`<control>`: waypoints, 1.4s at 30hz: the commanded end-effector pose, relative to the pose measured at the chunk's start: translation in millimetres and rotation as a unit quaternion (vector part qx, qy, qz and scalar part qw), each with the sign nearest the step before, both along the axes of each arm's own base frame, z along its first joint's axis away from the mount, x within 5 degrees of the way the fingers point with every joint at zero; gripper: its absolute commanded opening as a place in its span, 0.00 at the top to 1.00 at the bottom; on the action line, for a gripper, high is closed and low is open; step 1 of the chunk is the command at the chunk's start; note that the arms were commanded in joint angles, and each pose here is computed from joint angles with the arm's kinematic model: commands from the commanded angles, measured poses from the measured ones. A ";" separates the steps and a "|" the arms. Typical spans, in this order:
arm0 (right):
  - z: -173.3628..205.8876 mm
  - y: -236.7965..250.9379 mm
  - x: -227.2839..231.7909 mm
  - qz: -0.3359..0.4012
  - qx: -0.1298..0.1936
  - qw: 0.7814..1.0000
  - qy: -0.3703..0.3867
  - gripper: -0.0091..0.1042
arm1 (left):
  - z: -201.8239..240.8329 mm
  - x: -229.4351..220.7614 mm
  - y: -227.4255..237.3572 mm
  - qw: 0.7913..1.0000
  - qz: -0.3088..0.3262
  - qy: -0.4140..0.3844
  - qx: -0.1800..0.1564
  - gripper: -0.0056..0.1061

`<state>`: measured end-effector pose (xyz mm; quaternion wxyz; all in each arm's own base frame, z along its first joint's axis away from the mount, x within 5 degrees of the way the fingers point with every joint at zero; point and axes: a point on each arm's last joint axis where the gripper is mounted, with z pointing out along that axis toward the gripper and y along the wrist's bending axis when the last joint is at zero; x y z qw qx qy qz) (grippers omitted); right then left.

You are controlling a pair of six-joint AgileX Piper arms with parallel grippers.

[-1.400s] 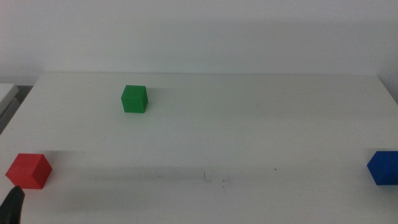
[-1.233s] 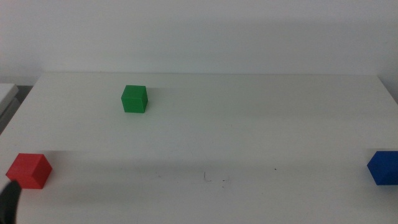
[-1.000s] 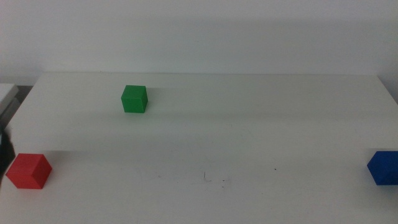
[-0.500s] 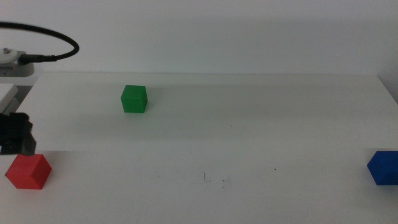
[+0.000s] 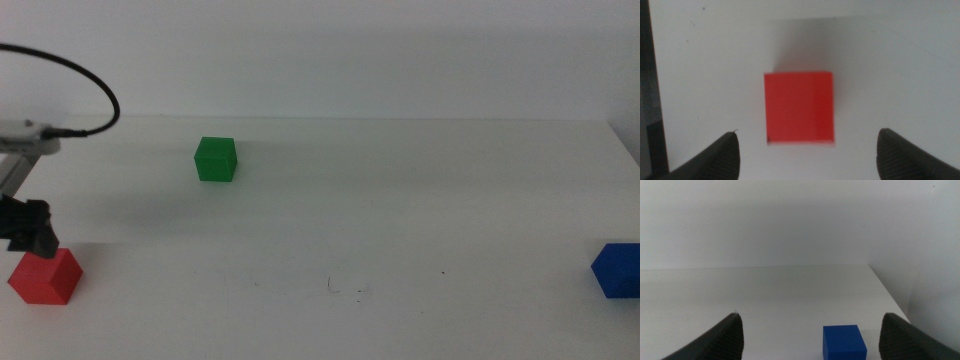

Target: Stack red cubes first, then green, then blue cubes in a specific spot.

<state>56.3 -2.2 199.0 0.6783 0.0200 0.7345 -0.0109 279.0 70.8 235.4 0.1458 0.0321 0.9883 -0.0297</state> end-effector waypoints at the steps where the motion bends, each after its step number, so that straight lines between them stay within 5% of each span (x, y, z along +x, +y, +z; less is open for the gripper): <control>1: 0.0 0.1 -0.1 0.002 -0.009 1.000 -0.005 0.10 | -10.9 10.7 3.8 1.000 -0.004 -0.009 0.003 0.11; 17: 0.0 0.1 -0.1 0.002 -0.009 1.000 -0.005 0.10 | -78.5 35.4 12.7 0.999 -0.001 0.040 -0.005 0.15; 20: 0.0 0.1 -0.1 0.002 -0.009 1.000 -0.005 0.10 | -84.2 34.3 12.9 0.998 -0.006 0.056 -0.006 0.29; 26: 0.0 0.1 -0.1 0.002 -0.009 1.000 -0.005 0.10 | -64.7 38.6 -5.2 0.998 0.039 0.041 -0.039 0.77; 30: 0.0 0.1 -0.1 0.002 -0.009 1.000 -0.005 0.10 | -34.9 52.9 -67.5 0.998 0.042 0.035 -0.045 0.97; 38: 0.0 0.1 -0.1 0.002 -0.009 1.000 -0.005 0.10 | -3.5 61.7 -266.1 0.996 0.088 0.008 -0.026 0.96; 42: 0.0 0.1 -0.1 0.002 -0.009 1.000 -0.005 0.10 | -7.1 51.1 -326.8 0.997 0.071 0.007 -0.012 0.96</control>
